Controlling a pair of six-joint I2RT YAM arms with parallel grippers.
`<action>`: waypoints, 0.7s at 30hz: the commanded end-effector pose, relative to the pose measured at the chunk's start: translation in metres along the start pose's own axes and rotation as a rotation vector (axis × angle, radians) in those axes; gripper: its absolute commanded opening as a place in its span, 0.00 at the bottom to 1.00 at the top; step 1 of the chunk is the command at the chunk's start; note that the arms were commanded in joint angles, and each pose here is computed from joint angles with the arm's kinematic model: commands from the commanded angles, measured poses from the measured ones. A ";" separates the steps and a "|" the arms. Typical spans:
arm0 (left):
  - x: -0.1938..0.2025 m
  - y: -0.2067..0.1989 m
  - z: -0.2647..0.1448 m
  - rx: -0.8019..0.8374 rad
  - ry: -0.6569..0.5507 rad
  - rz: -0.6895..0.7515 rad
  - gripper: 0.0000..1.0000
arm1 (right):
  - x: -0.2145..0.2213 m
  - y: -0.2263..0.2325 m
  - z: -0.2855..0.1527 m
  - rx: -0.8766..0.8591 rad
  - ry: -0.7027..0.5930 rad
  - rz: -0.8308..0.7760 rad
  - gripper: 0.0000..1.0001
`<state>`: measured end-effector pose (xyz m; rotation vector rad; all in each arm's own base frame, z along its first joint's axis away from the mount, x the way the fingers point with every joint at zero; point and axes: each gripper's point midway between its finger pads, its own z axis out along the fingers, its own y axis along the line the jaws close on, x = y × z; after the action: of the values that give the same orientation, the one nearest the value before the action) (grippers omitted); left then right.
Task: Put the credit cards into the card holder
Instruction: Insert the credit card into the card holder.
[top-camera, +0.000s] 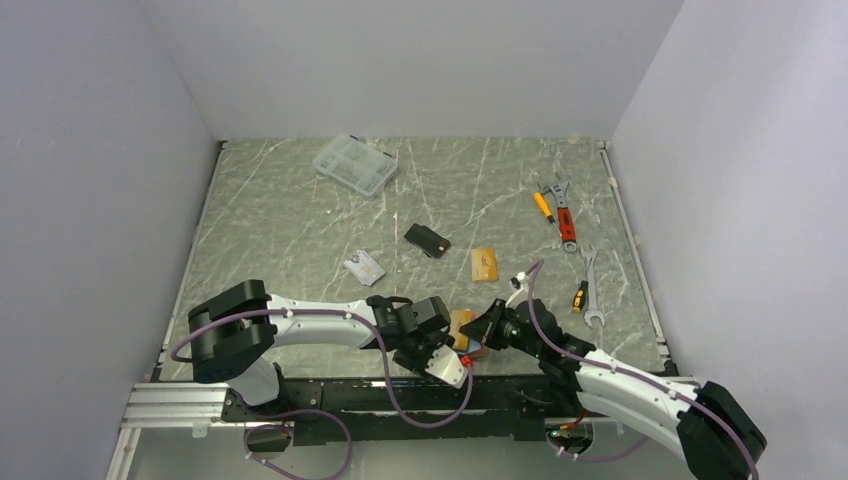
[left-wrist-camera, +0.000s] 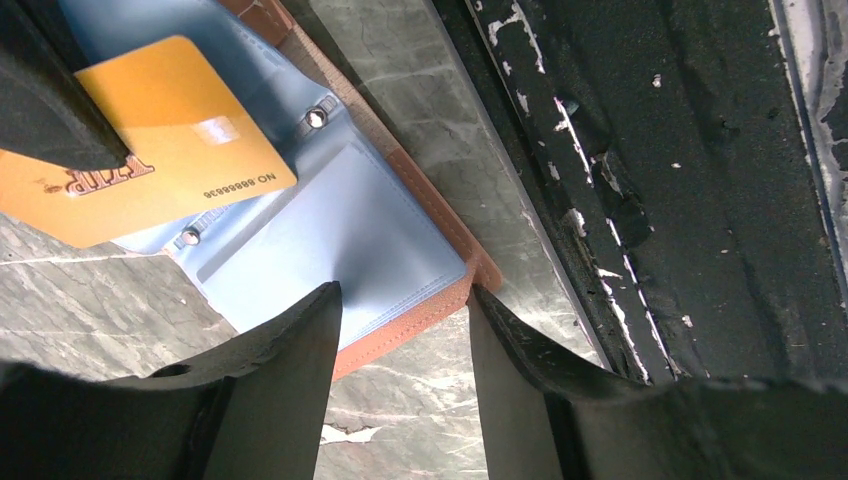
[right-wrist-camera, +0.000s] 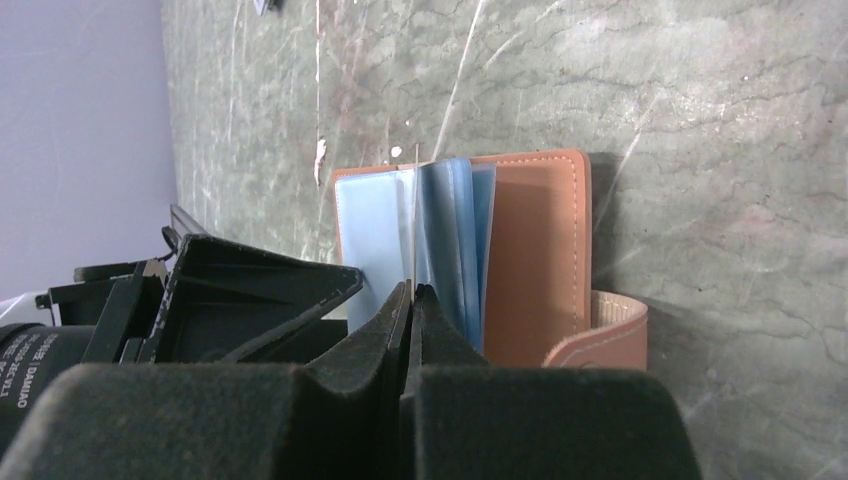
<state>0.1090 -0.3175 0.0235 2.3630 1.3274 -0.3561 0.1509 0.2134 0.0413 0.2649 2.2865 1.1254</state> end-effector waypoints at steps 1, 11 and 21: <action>0.018 -0.006 0.007 0.007 0.073 -0.019 0.54 | 0.010 -0.005 -0.005 -0.014 0.029 0.004 0.00; 0.012 0.016 0.003 -0.100 0.073 -0.061 0.55 | 0.024 -0.001 -0.002 -0.049 0.111 -0.020 0.00; 0.015 0.025 -0.003 -0.154 0.077 -0.098 0.54 | 0.025 -0.005 0.001 -0.028 0.125 -0.041 0.00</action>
<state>0.1245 -0.3175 0.0262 2.2664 1.4230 -0.2532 0.1333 0.2210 0.0315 0.1989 2.3558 1.2012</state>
